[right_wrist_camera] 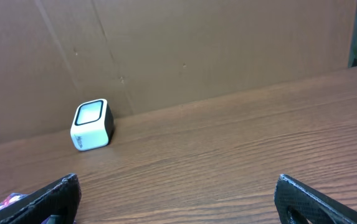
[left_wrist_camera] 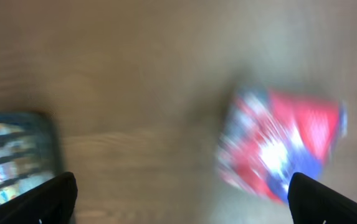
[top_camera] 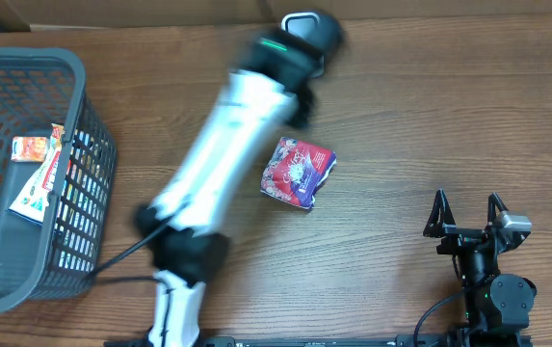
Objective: Scan the item barcode
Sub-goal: 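Lift the pack out and place it on the table center, then reach the left gripper back into the basket and grasp yellow pack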
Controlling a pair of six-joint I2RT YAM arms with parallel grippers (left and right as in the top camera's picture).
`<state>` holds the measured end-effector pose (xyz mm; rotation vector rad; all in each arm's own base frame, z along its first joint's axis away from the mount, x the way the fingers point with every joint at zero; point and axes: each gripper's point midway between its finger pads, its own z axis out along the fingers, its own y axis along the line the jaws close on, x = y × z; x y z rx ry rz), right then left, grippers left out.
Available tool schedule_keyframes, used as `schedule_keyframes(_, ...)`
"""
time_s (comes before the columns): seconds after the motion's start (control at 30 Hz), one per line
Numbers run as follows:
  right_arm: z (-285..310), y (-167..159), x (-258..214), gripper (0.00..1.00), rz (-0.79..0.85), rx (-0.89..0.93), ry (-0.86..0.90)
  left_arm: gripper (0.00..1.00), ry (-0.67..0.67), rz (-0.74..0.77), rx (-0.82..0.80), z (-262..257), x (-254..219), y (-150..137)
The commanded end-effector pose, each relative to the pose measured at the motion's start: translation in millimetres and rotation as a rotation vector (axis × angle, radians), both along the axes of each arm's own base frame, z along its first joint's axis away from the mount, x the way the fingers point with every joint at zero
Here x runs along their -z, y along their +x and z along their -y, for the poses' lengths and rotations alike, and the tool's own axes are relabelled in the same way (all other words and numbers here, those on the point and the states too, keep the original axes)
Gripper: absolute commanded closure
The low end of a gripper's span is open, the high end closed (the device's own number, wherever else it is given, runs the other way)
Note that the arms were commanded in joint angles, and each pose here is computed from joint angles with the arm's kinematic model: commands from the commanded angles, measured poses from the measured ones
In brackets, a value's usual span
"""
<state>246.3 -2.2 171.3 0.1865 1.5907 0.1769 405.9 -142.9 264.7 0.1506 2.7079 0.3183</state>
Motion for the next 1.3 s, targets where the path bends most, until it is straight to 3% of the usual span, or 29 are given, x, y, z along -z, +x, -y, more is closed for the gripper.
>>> schedule_keyframes(0.0, -2, 0, 2, 0.0, 0.003, -0.007, -0.003, 0.0, -0.138, 0.318, -0.264, -114, -118, -16)
schedule_keyframes(0.13, -2, 0, 2, 0.0, 0.003, -0.007, -0.003, 0.0, -0.262, 0.436, -0.606, -233, -149, -49)
schedule_keyframes(0.27, -2, 0, 2, 0.0, 0.003, -0.007, -0.003, 0.0, -0.244, 0.458, -0.86, -324, -144, -86)
schedule_keyframes(0.4, -2, 0, 2, 0.0, 0.003, -0.007, -0.003, 0.0, -0.202, 0.437, -1.03, -378, -130, -115)
schedule_keyframes(0.5, -2, 0, 2, 0.0, 0.003, -0.007, -0.003, 0.0, -0.199, 0.377, -1.091, -396, -109, -121)
schedule_keyframes(0.67, -2, 0, 2, 0.0, 0.003, -0.007, -0.003, 0.0, -0.211, 0.228, -1.1, -404, -54, -107)
schedule_keyframes(0.9, -2, 0, 2, 0.0, 0.003, -0.007, -0.003, 0.0, -0.225, 0.062, -1.08, -404, 57, -80)
schedule_keyframes(1.07, -2, 0, 2, 0.0, 0.003, -0.007, -0.003, 0.01, -0.266, -0.001, -0.913, -395, 127, -67)
schedule_keyframes(1.27, -2, 0, 2, 0.0, 0.003, -0.007, -0.003, 0.0, -0.27, -0.028, -0.853, -390, 165, -68)
